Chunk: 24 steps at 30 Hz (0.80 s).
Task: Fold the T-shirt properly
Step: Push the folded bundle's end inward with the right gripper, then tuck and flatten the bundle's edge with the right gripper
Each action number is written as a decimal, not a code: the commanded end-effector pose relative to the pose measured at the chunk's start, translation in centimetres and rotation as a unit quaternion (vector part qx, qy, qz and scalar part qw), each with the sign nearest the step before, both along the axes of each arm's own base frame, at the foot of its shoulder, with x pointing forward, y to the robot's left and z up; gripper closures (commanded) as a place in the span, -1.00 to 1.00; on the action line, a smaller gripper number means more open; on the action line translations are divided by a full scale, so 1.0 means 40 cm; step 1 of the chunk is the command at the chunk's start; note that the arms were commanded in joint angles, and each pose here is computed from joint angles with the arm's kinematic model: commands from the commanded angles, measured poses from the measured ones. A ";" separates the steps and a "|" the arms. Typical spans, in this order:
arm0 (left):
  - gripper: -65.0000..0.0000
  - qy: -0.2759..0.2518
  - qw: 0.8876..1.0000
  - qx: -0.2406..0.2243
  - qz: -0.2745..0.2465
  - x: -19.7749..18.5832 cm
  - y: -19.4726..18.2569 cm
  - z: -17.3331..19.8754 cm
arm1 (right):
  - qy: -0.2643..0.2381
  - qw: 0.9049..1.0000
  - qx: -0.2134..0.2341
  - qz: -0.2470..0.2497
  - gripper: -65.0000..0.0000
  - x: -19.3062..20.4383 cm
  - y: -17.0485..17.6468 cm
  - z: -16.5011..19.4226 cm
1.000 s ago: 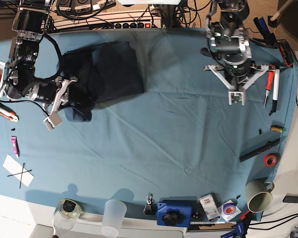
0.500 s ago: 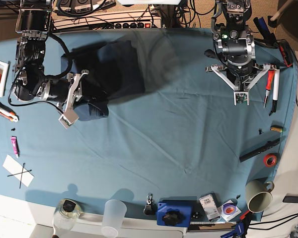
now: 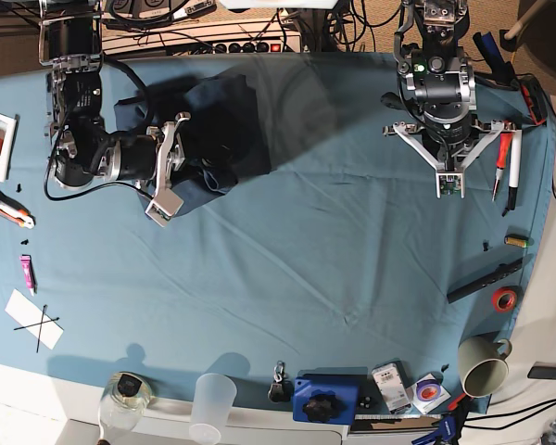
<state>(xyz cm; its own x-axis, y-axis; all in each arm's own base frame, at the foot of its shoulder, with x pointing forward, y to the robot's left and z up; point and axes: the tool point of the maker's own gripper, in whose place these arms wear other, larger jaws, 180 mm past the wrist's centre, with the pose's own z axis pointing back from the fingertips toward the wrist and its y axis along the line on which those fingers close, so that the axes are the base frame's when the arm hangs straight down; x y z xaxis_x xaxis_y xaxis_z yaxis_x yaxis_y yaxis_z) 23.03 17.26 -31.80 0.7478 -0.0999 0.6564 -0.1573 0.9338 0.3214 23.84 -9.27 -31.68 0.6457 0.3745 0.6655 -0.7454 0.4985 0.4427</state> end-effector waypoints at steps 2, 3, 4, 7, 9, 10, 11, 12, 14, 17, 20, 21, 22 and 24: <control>0.90 -0.024 1.000 -0.005 -0.003 0.013 -0.004 0.023 | -0.045 0.998 0.031 0.014 0.55 0.014 0.027 0.076; 0.90 -0.023 1.000 -0.012 -0.005 0.014 -0.010 0.021 | -0.056 0.998 0.035 0.021 0.55 0.011 0.036 0.092; 0.90 -0.022 1.000 -0.019 -0.006 0.014 -0.015 0.018 | -0.065 0.997 0.039 0.028 0.55 0.007 0.045 0.107; 0.90 -0.022 0.999 -0.024 -0.008 0.014 -0.019 0.016 | -0.084 0.995 0.043 0.041 0.55 -0.001 0.060 0.134; 0.90 -0.021 0.999 -0.024 -0.008 0.014 -0.019 0.016 | -0.089 0.994 0.043 0.044 0.55 -0.003 0.064 0.140; 0.90 -0.021 0.999 -0.024 -0.008 0.014 -0.019 0.016 | -0.089 0.994 0.044 0.044 0.55 -0.003 0.064 0.140; 0.90 -0.021 0.999 -0.024 -0.008 0.014 -0.019 0.016 | -0.089 0.994 0.044 0.044 0.55 -0.003 0.064 0.140; 0.90 -0.022 0.999 -0.024 -0.008 0.014 -0.019 0.016 | -0.088 0.994 0.046 0.044 0.55 -0.005 0.065 0.141; 0.90 -0.022 0.999 -0.024 -0.008 0.014 -0.019 0.016 | -0.087 0.994 0.055 0.046 0.55 -0.007 0.069 0.148; 0.90 -0.021 0.999 -0.024 -0.008 0.013 -0.019 0.016 | -0.088 0.993 0.057 0.046 0.55 -0.006 0.069 0.151; 0.90 -0.022 0.999 -0.025 -0.007 0.014 -0.020 0.016 | -0.098 0.994 0.041 0.032 0.55 0.012 0.049 0.150; 0.90 -0.022 0.999 -0.026 -0.008 0.014 -0.021 0.016 | -0.105 0.994 0.025 0.020 0.56 0.024 0.031 0.145; 0.90 -0.021 0.999 -0.028 -0.008 0.014 -0.023 0.015 | -0.111 0.994 0.006 0.006 0.58 0.038 0.009 0.139; 0.90 -0.020 0.999 -0.034 -0.012 0.014 -0.028 0.013 | -0.124 0.991 -0.031 -0.025 0.80 0.066 -0.041 0.131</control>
